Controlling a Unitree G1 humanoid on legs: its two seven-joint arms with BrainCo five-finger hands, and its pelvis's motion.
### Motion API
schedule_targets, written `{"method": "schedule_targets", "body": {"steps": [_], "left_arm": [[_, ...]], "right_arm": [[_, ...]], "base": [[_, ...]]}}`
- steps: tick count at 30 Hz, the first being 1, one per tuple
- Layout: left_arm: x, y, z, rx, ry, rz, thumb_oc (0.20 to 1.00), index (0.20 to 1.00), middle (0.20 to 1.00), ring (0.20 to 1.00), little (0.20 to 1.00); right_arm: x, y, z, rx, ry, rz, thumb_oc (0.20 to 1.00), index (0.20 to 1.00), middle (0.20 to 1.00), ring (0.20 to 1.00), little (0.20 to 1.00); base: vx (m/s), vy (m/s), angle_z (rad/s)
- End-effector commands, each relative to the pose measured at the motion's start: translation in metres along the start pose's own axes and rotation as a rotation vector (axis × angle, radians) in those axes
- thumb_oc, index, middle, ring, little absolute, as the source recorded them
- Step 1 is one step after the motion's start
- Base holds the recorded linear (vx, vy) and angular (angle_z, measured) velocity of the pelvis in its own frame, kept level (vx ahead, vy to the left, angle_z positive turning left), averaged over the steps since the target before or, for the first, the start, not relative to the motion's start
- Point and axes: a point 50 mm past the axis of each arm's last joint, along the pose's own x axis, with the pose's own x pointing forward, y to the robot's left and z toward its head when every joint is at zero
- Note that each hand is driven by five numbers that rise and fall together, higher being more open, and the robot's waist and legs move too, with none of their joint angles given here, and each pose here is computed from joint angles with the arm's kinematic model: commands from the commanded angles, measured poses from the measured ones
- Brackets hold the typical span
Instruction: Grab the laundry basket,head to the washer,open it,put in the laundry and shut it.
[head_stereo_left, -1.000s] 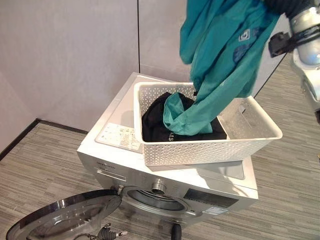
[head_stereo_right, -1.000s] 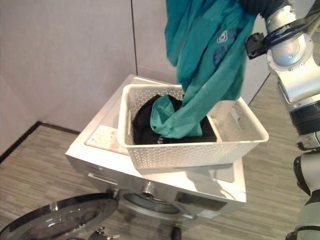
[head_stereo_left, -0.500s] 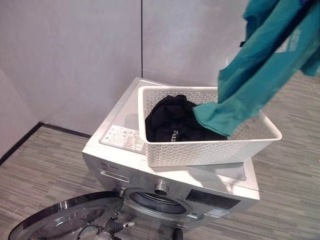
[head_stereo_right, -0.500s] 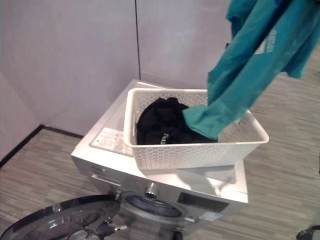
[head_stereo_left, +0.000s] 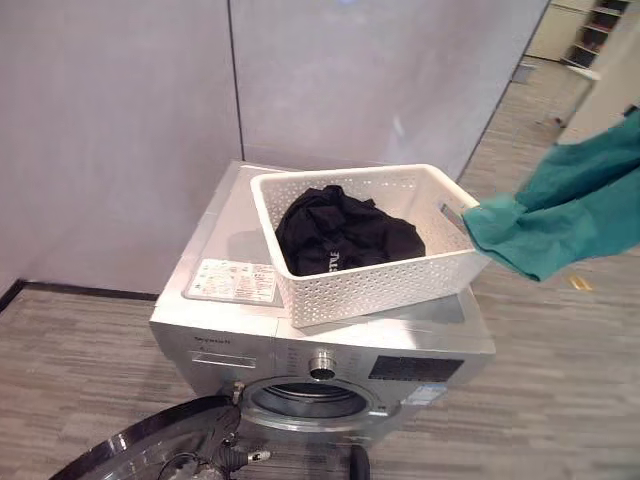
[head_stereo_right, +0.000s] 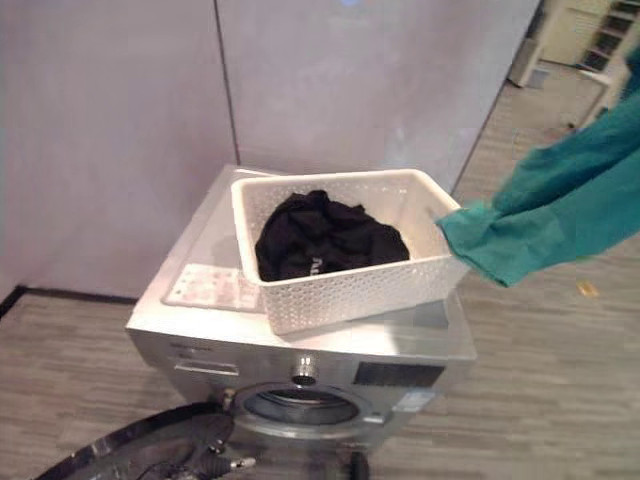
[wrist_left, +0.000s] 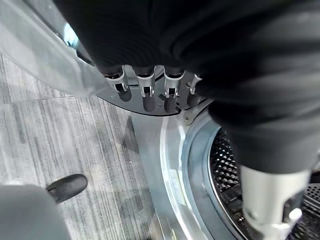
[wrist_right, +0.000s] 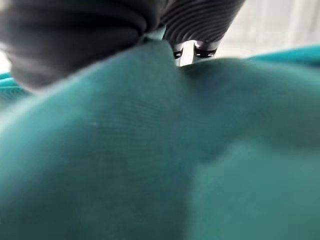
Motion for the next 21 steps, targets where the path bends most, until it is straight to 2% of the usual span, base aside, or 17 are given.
{"method": "schedule_targets", "body": {"steps": [1,6,9,11,12,13,14,15,16,18,19,21], "left_arm": [[0.0,0.026,-0.004,0.038,0.009,0.078,1.0,1.0,1.0,1.0,1.0],[-0.003,0.034,-0.021,0.004,0.068,0.11,1.0,1.0,1.0,1.0,1.0],[-0.005,0.032,-0.026,-0.018,0.078,0.108,1.0,1.0,1.0,1.0,1.0],[-0.005,0.027,-0.028,-0.06,0.088,0.107,1.0,1.0,1.0,1.0,1.0],[-0.005,0.023,-0.027,-0.08,0.087,0.102,1.0,1.0,1.0,1.0,1.0],[-0.005,0.02,-0.026,-0.087,0.083,0.1,1.0,1.0,1.0,1.0,1.0],[-0.005,0.025,-0.028,-0.078,0.086,0.11,1.0,1.0,1.0,1.0,1.0],[-0.003,0.029,-0.019,-0.06,0.061,0.118,1.0,1.0,1.0,1.0,1.0],[-0.001,0.027,-0.012,-0.054,0.034,0.117,1.0,1.0,1.0,1.0,1.0],[0.002,0.029,0.006,-0.042,-0.034,0.124,1.0,1.0,1.0,1.0,1.0],[0.001,0.031,0.005,-0.031,-0.033,0.128,1.0,1.0,1.0,1.0,1.0],[0.003,0.032,0.034,-0.054,-0.168,0.139,1.0,1.0,1.0,1.0,1.0]], "right_arm": [[0.01,-0.022,0.001,0.097,0.024,-0.068,0.2,0.2,0.2,0.2,0.2],[0.007,-0.042,-0.046,0.106,0.229,-0.104,0.2,0.2,0.2,0.2,0.2],[0.002,-0.049,-0.063,0.05,0.267,-0.083,0.2,0.2,0.2,0.2,0.2],[-0.007,-0.035,-0.065,0.001,0.229,-0.008,0.2,0.2,0.2,0.2,0.2],[-0.017,-0.016,-0.062,-0.01,0.188,0.046,0.2,0.2,0.2,0.2,0.2],[-0.037,0.007,-0.065,-0.008,0.152,0.106,0.2,0.2,0.2,0.2,0.2],[-0.043,0.007,-0.071,-0.011,0.164,0.106,0.2,0.2,0.2,0.2,0.2],[-0.084,0.023,-0.084,-0.01,0.132,0.152,0.2,0.2,0.2,0.2,0.2],[-0.105,0.033,-0.088,-0.013,0.118,0.185,0.2,0.2,0.2,0.2,0.2],[-0.151,0.038,-0.104,-0.002,0.149,0.223,0.2,0.2,0.2,0.2,0.2],[-0.155,0.035,-0.107,-0.009,0.158,0.22,0.2,0.2,0.2,0.2,0.2],[-0.199,0.04,-0.118,0.01,0.21,0.267,0.2,0.2,0.2,0.2,0.2]], "base": [[-0.05,-0.005,-0.33],[-0.01,-0.056,-0.24],[0.01,-0.074,-0.05],[0.05,-0.019,-0.07],[0.04,-0.028,0.0],[0.03,-0.026,-0.08],[0.05,-0.052,-0.28],[0.05,-0.037,-0.18],[0.06,-0.038,-0.03],[0.02,-0.006,0.22],[0.01,-0.021,0.14],[-0.02,-0.049,0.14]]}}
